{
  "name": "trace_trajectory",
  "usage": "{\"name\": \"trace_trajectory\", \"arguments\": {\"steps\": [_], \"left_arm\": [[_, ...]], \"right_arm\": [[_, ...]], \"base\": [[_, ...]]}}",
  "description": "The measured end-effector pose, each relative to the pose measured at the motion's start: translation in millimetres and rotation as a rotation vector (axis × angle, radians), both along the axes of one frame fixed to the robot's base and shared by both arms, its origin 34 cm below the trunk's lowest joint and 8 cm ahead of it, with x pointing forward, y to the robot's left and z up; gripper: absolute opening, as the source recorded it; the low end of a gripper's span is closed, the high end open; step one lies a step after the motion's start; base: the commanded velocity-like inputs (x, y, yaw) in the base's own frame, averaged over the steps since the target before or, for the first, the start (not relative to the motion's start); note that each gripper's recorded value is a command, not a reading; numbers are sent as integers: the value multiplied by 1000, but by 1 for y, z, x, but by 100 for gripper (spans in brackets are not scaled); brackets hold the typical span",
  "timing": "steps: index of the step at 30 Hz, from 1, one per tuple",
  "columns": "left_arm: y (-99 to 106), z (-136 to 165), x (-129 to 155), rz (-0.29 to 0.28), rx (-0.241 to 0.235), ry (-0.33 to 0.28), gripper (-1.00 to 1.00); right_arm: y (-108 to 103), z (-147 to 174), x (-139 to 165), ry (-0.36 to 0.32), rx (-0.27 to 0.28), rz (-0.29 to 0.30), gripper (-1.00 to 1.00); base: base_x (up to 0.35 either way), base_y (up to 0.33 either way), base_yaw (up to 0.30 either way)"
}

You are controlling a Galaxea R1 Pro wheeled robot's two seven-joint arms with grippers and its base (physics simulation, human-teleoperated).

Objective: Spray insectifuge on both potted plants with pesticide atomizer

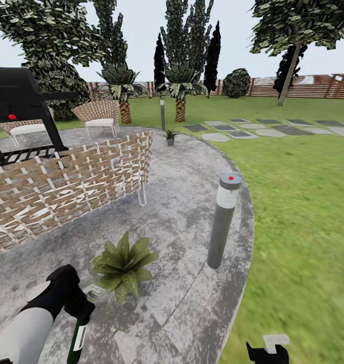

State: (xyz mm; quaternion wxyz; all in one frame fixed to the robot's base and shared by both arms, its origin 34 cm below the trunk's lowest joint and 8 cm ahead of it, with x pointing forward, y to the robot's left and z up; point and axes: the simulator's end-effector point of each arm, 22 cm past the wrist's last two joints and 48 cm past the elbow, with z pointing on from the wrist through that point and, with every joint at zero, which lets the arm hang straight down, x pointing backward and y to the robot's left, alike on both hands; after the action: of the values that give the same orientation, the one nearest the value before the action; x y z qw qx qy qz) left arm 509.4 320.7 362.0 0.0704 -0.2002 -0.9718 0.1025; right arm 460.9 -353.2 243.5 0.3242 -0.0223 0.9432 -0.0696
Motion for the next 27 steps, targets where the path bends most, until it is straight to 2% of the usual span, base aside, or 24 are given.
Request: {"name": "trace_trajectory", "arguments": {"steps": [5,8,14,18,23,27], "left_arm": [[2,0,-1,1,2,2,-100],[4,-2,-3,2,5,8,-100],[8,-7,-12,-6,18,24,-100],[3,-10,-17,-10,12,32,-100],[3,-10,-18,-8,12,34,-100],[7,-11,-20,-6,17,36,-100]], "right_arm": [[0,0,0,0,0,0,100],[0,0,0,1,0,0,100],[0,0,0,1,0,0,100],[-1,0,0,1,-1,0,100],[-1,0,-1,2,-2,0,100],[-2,0,0,1,-2,-1,100]], "base": [[288,-2,104],[47,0,22],[4,0,192],[106,0,19],[252,151,1],[48,50,29]]}}
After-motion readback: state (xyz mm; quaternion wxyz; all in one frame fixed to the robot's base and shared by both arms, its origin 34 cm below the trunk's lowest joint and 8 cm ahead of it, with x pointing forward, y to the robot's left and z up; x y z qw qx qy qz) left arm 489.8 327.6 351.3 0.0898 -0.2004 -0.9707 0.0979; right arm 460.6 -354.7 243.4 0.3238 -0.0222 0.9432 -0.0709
